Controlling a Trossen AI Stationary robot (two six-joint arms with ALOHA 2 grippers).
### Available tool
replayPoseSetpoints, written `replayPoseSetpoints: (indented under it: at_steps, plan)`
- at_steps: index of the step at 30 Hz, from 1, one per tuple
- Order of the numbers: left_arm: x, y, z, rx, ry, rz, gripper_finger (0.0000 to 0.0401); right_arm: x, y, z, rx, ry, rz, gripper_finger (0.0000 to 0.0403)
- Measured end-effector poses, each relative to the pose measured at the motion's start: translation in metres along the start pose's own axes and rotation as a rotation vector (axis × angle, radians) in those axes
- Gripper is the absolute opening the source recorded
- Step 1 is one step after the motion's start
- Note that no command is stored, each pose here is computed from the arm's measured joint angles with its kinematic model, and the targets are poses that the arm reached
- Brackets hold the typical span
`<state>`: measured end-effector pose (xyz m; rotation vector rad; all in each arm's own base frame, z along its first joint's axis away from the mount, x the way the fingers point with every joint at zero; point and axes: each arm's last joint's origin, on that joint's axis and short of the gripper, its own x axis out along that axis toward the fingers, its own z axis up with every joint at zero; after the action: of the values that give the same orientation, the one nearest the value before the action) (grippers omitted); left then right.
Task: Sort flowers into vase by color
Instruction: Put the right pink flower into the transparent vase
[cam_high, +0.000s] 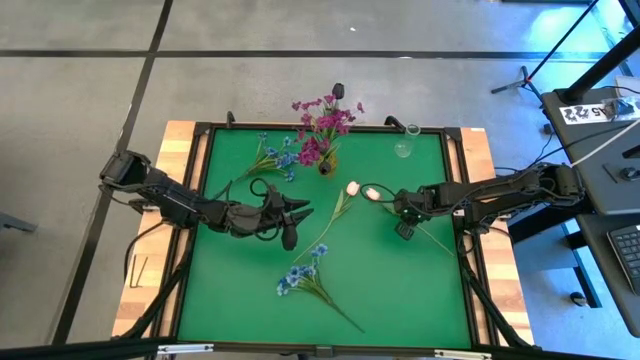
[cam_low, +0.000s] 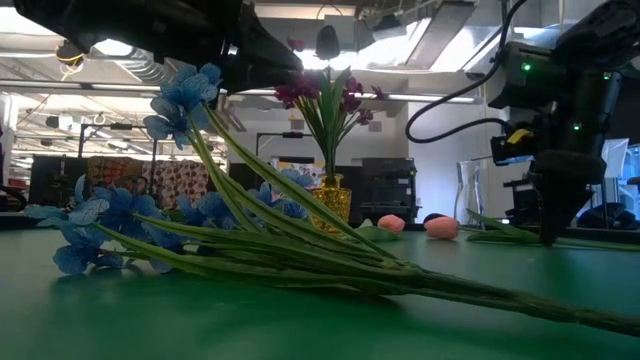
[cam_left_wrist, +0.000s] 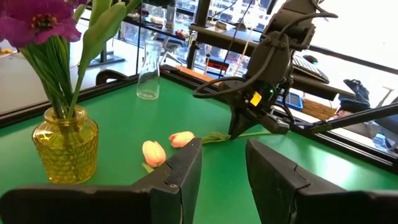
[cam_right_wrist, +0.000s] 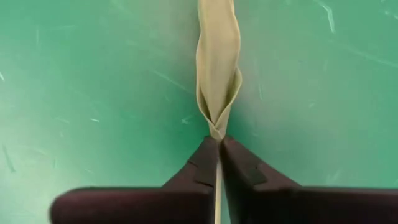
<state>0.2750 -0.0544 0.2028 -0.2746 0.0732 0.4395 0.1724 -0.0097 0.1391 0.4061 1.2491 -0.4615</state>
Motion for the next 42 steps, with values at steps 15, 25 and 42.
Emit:
replayPoseSetpoints:
  at_steps: [15,25,42]
  plan:
    - [0.000,0.000,0.000,0.001,0.001,0.001,0.0121,-0.001,0.008,0.012,0.013,-0.111,0.112,0.0004]
    - [0.000,0.000,-0.001,0.028,0.007,0.003,0.0121,-0.018,0.010,0.019,-0.053,-0.275,0.155,0.0001]
    - [0.004,0.006,0.001,0.028,0.000,0.026,0.0121,-0.100,-0.010,0.018,-0.021,-0.894,0.124,0.0001]
